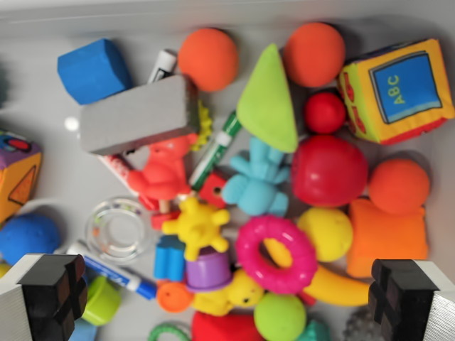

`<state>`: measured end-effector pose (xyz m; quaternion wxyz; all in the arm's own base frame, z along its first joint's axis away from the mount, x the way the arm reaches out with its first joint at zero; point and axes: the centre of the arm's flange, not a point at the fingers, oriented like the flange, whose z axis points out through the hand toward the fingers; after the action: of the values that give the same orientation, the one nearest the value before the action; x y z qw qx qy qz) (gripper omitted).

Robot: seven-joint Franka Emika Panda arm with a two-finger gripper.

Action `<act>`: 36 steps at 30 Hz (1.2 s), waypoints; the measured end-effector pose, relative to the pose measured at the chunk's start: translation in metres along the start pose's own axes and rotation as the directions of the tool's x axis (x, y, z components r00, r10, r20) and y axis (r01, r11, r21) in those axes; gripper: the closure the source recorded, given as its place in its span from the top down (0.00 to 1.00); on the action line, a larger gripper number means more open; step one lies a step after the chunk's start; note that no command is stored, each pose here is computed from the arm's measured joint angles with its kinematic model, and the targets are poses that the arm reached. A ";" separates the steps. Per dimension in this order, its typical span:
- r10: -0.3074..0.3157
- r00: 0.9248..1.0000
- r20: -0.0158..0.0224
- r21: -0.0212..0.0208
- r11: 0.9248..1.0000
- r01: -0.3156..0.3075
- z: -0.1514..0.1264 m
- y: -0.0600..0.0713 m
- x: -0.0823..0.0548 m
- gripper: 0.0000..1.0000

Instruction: Pick an object from the bin

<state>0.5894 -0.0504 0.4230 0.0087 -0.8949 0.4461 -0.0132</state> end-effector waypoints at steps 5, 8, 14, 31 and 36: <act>0.000 1.000 0.000 0.000 1.000 0.000 0.000 0.000 0.000 1.00; 0.000 1.000 0.000 0.000 1.000 0.000 0.000 0.000 0.000 1.00; 0.000 1.000 0.000 0.000 1.000 0.000 0.000 0.000 0.000 1.00; -0.024 1.000 0.004 -0.004 1.000 0.024 0.014 -0.008 -0.005 1.00; -0.039 0.999 0.005 -0.004 0.999 0.039 0.022 -0.012 -0.007 1.00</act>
<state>0.5954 -0.0369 0.4012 0.0076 -0.9034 0.4287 -0.0100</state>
